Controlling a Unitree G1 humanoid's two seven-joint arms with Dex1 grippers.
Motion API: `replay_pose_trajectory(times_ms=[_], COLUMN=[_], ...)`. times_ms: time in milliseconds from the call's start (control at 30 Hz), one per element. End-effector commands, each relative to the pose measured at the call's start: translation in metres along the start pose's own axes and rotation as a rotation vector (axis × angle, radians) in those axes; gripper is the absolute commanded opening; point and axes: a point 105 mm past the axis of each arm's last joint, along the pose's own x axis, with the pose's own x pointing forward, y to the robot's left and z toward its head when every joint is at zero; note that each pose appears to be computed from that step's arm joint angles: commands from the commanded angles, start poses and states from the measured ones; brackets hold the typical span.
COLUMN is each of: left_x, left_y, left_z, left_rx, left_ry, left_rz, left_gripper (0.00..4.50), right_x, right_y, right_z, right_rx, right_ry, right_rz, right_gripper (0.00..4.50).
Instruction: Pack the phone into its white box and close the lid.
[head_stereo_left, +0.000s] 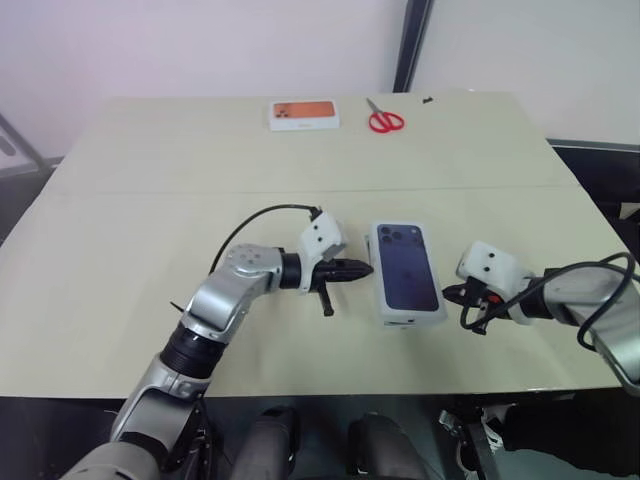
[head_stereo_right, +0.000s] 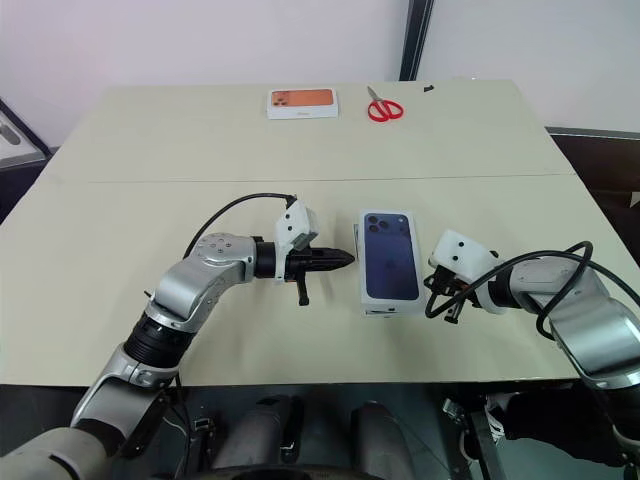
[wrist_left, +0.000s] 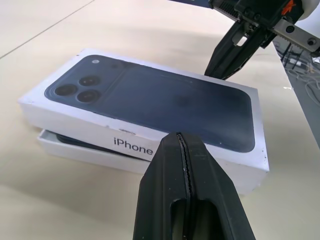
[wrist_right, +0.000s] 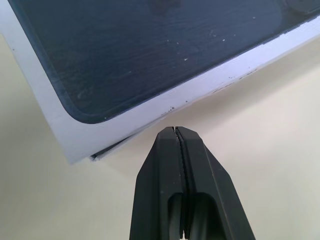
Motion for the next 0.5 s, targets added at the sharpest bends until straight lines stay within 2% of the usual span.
replay_pose_trajectory(times_ms=[33, 233, 500], left_x=[0.001, 0.003, 0.012], left_y=[0.005, 0.026, 0.015], left_z=[0.009, 0.002, -0.007], left_rx=[0.03, 0.047, 0.091], left_ry=[-0.023, 0.019, 0.07], left_rz=[0.021, 0.104, 0.03], left_gripper=[0.0, 0.0, 0.0], right_x=[-0.008, -0.003, 0.01], right_y=[-0.014, -0.029, -0.035], right_z=[0.009, 0.012, 0.023], right_rx=[-0.028, -0.021, -0.015], right_ry=[-0.027, -0.04, -0.072], right_rz=[-0.061, -0.129, -0.155], right_gripper=[0.02, 0.02, 0.02])
